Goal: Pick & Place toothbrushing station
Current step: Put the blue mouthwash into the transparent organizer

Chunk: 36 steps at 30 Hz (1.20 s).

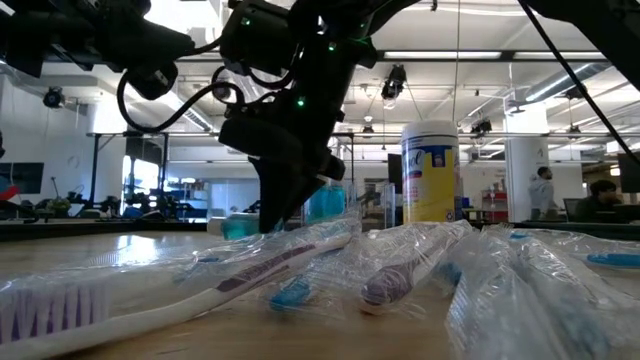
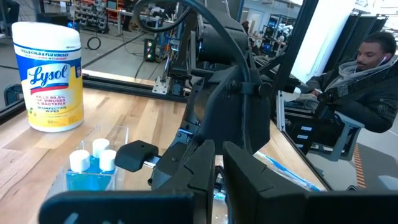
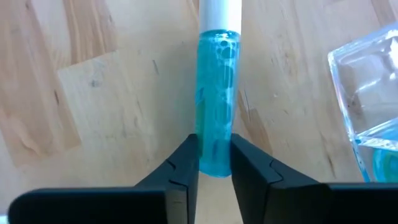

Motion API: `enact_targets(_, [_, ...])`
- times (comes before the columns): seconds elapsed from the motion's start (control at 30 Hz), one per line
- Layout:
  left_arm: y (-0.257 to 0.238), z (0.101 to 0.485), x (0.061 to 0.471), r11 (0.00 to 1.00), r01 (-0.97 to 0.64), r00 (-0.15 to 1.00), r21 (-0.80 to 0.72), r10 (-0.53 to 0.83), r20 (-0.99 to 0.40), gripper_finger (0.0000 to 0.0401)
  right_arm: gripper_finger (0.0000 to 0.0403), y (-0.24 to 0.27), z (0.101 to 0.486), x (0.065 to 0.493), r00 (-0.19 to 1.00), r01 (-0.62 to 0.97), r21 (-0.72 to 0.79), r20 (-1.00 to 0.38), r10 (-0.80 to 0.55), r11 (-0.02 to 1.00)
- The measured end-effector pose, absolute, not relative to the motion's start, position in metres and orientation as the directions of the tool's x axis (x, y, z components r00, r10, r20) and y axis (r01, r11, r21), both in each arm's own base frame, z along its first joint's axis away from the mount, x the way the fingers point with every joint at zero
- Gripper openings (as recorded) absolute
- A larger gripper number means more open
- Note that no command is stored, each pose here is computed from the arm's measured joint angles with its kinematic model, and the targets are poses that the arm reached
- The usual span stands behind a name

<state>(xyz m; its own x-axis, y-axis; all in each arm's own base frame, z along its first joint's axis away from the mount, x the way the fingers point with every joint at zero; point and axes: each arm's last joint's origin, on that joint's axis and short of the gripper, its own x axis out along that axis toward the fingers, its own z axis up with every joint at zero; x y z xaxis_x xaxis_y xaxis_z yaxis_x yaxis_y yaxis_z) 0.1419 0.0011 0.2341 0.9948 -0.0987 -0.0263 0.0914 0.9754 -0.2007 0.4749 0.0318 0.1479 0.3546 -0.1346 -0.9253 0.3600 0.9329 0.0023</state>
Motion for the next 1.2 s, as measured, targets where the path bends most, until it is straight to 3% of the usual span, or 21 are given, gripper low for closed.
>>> enact_targets(0.33, [0.001, 0.234, 0.142, 0.974, 0.091, 0.995, -0.207, -0.098, -0.026, 0.0037, 0.0059, 0.044, 0.157, 0.474, 0.391, 0.292, 0.002, -0.913, -0.117, 0.957])
enact_targets(0.6, [0.001, 0.234, 0.142, 0.974, 0.091, 0.995, -0.205, -0.099, -0.025, 0.0037, 0.0009, 0.048, 0.162, 0.472, 0.391, 0.247, -0.006, -0.914, -0.106, 0.969])
enact_targets(0.9, [0.001, 0.234, 0.142, 0.977, 0.092, 0.995, -0.193, -0.098, -0.024, 0.0037, 0.0007, 0.046, 0.161, 0.473, 0.397, 0.253, -0.011, -0.911, -0.115, 0.967])
enact_targets(1.03, [0.001, 0.234, 0.142, 0.978, 0.092, 0.995, -0.187, -0.098, -0.024, 0.0037, 0.0015, 0.055, 0.173, 0.477, 0.428, 0.074, -0.054, -0.900, -0.081, 0.996])
enact_targets(1.2, [0.001, 0.234, 0.142, 0.978, 0.092, 0.995, -0.185, -0.098, -0.027, 0.0037, 0.0063, 0.072, 0.188, 0.479, 0.452, -0.229, -0.182, -0.890, -0.061, 0.956])
